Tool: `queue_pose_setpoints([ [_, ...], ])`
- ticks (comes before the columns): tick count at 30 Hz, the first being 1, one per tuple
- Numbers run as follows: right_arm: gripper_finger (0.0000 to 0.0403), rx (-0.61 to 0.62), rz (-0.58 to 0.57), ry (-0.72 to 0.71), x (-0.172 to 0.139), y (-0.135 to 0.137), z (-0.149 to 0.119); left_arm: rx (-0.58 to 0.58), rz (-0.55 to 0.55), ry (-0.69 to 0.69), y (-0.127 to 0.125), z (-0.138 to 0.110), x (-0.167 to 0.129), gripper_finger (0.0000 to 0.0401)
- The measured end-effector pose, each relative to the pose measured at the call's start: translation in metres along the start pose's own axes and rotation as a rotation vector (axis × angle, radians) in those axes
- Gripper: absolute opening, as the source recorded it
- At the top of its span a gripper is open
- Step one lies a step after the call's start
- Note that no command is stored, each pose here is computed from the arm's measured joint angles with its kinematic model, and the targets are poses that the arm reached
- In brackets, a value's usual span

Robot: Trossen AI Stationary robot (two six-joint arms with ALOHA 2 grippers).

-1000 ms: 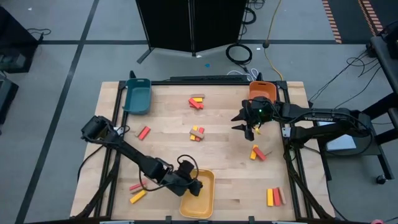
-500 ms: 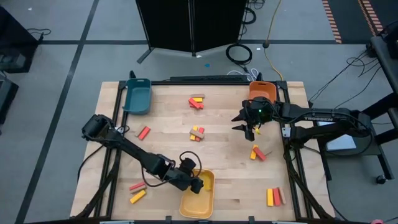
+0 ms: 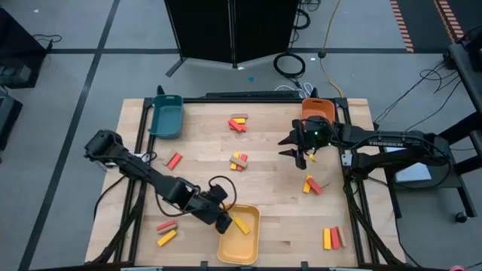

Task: Sort blocks
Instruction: Put the yellow block into the yellow bin

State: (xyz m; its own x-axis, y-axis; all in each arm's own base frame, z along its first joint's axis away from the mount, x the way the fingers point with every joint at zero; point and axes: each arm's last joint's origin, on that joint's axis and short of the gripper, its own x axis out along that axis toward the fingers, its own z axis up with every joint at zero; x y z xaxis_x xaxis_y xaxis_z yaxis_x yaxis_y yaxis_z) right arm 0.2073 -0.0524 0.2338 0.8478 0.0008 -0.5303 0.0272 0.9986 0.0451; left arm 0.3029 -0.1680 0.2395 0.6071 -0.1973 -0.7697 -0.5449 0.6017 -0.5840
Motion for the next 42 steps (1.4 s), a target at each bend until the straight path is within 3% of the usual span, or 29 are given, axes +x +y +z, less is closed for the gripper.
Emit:
queue_pose_setpoints([
  [10,0.0153,-0.019,-0.007,-0.061,0.000,-0.001,0.006,-0.149,0.178,0.348,0.014,-0.038,-0.015,0.0186],
  [13,0.0153,-0.035,-0.010,-0.091,0.000,-0.001,0.009,-0.127,0.219,0.364,0.018,-0.039,-0.016,0.0186],
  [19,0.0153,0.000,-0.006,-0.054,0.000,-0.001,0.005,0.108,0.177,0.275,0.025,0.000,-0.010,0.0186],
  [24,0.0153,0.113,0.001,0.133,-0.005,0.001,-0.003,0.424,0.125,0.189,0.035,0.044,-0.006,0.0186],
  [28,0.0153,0.165,-0.061,0.263,-0.017,0.002,0.002,0.641,0.159,0.097,0.048,0.079,-0.008,0.0186],
  [33,0.0153,0.237,-0.067,0.369,-0.029,0.004,0.009,0.810,0.196,0.005,0.064,0.117,-0.024,0.0186],
  [42,0.0153,0.738,-0.135,0.554,-0.036,0.024,-0.003,1.086,0.153,-0.122,0.088,0.171,-0.043,0.0186],
])
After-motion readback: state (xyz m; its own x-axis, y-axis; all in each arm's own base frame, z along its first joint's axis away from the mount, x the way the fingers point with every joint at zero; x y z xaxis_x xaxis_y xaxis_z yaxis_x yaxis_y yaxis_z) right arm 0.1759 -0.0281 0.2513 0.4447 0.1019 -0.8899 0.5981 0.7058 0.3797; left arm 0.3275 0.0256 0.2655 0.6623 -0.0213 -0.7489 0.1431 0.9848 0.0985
